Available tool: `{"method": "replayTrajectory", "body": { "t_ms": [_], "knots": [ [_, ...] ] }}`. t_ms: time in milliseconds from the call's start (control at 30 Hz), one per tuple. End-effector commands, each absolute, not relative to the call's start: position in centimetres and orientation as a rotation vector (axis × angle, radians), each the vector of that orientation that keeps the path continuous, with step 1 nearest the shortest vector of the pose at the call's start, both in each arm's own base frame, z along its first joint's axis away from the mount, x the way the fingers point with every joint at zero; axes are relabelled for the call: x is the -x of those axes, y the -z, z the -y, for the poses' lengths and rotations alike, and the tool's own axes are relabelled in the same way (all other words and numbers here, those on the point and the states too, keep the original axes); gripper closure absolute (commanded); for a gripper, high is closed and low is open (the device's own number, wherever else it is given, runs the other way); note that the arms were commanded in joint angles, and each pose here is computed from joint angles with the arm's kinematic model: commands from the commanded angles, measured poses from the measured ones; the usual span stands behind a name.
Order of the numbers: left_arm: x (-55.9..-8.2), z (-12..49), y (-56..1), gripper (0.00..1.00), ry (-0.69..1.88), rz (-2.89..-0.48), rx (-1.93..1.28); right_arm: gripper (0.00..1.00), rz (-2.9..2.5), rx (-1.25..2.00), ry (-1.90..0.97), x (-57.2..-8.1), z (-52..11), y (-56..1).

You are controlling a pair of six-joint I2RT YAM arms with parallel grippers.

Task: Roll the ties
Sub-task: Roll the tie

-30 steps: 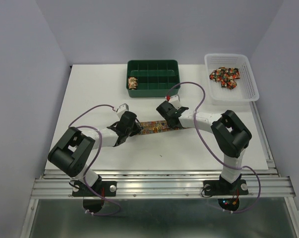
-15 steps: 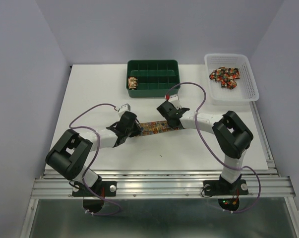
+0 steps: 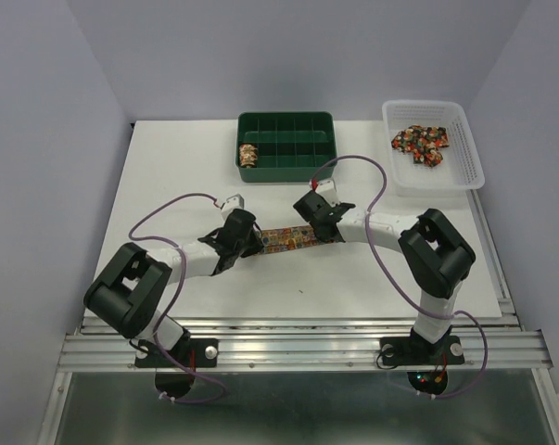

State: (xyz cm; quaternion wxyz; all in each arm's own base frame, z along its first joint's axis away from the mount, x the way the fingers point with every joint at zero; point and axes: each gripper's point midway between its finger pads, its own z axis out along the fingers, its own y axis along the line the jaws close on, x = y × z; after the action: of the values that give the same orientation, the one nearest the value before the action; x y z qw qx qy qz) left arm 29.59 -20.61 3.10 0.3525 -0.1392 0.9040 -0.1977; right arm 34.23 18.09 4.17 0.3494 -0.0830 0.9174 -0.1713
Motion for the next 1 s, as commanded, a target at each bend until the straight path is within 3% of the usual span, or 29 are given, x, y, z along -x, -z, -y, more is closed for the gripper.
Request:
{"method": "replayTrajectory", "body": {
  "t_ms": [0, 400, 633, 733, 833, 967],
  "knots": [
    [-29.1, 19.9, -1.4, 0.82, 0.446, -2.377, 0.352, 0.99, -2.427, 0.249, 0.529, -32.3, -16.6, -4.2],
    [-28.7, 19.2, 0.4, 0.82, 0.382, -2.416, 0.37, 0.99, -2.391, 0.294, 0.705, -32.7, -15.0, -4.8],
    [-28.6, 19.3, 0.1, 0.82, 0.393, -2.413, 0.364, 0.89, -2.422, 0.309, 0.565, -32.7, -16.6, -3.5],
    [-28.6, 19.3, 0.0, 0.82, 0.398, -2.41, 0.364, 0.8, -2.424, 0.303, 0.544, -32.5, -16.7, -3.6],
    [-28.8, 19.5, -0.6, 0.82, 0.413, -2.396, 0.36, 0.63, -2.439, 0.3, 0.475, -32.1, -17.2, -3.5],
    [-29.2, 19.7, -1.2, 0.82, 0.422, -2.386, 0.356, 0.52, -2.438, 0.304, 0.39, -32.0, -18.0, -3.7]
  ]
}}
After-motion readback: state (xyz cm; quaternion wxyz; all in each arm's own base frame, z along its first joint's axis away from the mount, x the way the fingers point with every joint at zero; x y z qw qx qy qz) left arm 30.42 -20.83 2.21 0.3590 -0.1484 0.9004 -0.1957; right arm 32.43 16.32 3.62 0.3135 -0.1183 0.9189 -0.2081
